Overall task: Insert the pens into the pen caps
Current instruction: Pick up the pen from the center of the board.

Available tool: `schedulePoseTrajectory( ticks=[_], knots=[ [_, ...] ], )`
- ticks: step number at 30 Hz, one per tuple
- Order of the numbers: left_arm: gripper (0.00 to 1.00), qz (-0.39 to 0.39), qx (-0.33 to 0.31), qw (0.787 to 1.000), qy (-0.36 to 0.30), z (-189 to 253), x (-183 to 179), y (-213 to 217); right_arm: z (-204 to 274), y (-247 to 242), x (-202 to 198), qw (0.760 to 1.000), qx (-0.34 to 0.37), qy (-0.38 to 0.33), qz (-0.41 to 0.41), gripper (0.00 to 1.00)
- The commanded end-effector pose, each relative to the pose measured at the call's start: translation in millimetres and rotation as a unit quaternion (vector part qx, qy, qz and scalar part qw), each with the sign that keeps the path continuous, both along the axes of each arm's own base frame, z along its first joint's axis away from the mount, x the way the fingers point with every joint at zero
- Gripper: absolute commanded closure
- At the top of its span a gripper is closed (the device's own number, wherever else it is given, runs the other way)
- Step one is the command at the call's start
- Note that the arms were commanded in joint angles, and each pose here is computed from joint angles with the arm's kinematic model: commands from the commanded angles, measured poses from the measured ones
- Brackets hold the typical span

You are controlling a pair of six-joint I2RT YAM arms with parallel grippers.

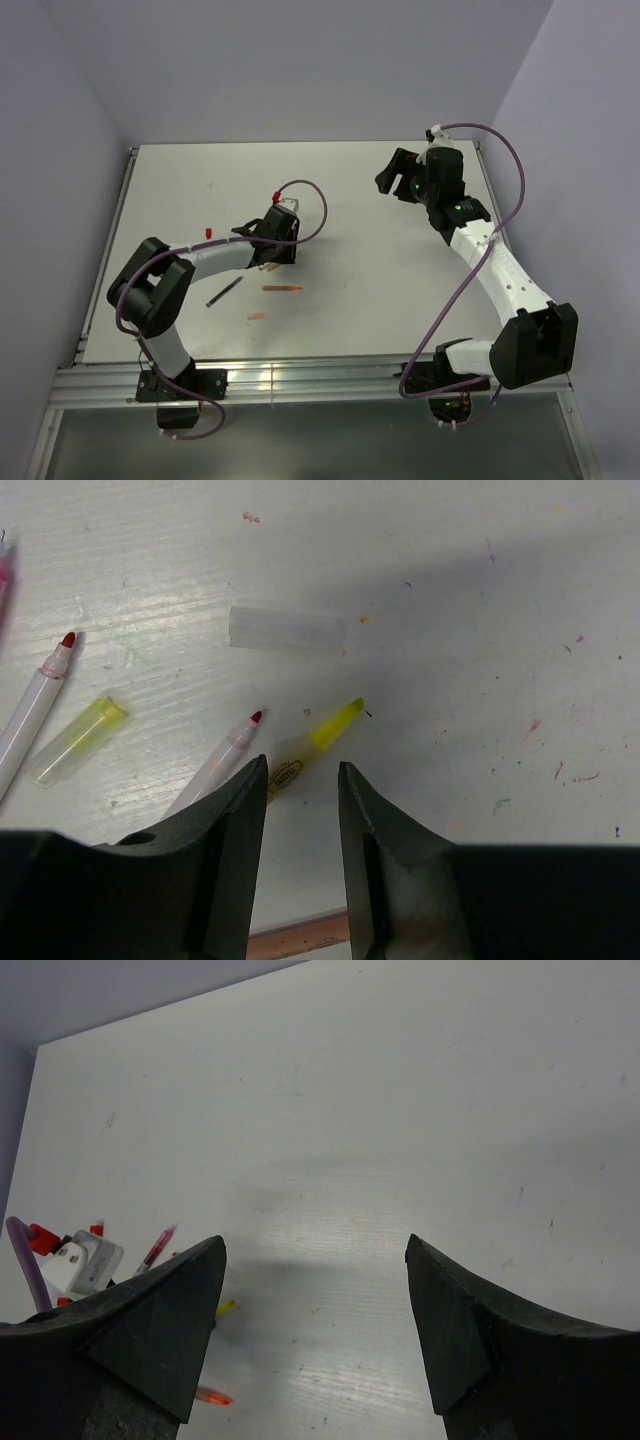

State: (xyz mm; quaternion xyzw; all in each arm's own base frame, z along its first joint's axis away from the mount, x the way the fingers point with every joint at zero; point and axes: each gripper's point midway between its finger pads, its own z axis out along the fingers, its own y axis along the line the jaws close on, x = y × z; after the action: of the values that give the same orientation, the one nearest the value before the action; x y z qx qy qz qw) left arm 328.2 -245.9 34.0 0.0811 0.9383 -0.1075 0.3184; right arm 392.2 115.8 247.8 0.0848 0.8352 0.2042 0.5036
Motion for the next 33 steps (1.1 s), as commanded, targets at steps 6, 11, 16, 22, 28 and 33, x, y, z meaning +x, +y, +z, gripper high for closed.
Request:
schedulePoseTrajectory(
  ticks=[6,11,16,22,28,33],
  knots=[
    [0.63,-0.004,-0.006,1.0,-0.014,7.4,8.8,-10.0,22.2,-4.9,6.9,1.0,-0.002,-0.025,-0.012,0.21],
    [0.64,-0.005,-0.002,1.0,-0.009,1.9,7.3,-9.6,21.0,-5.4,7.6,1.0,-0.003,-0.024,-0.013,0.21],
    [0.64,-0.003,0.002,1.0,-0.007,-2.6,8.4,-9.5,19.6,-4.4,8.0,1.0,-0.003,-0.021,-0.011,0.21],
    [0.64,-0.001,0.004,1.0,0.0,-7.3,7.7,-8.6,17.7,-4.1,8.2,1.0,-0.003,-0.019,-0.01,0.21],
    [0.68,0.004,0.013,1.0,0.013,-16.1,4.1,-5.5,18.2,-3.3,7.6,1.0,-0.004,-0.02,-0.007,0.21],
    [0.75,0.018,0.034,0.999,0.025,-25.5,2.0,2.5,17.4,-1.0,6.4,1.0,-0.001,-0.018,-0.001,0.23]
  ],
)
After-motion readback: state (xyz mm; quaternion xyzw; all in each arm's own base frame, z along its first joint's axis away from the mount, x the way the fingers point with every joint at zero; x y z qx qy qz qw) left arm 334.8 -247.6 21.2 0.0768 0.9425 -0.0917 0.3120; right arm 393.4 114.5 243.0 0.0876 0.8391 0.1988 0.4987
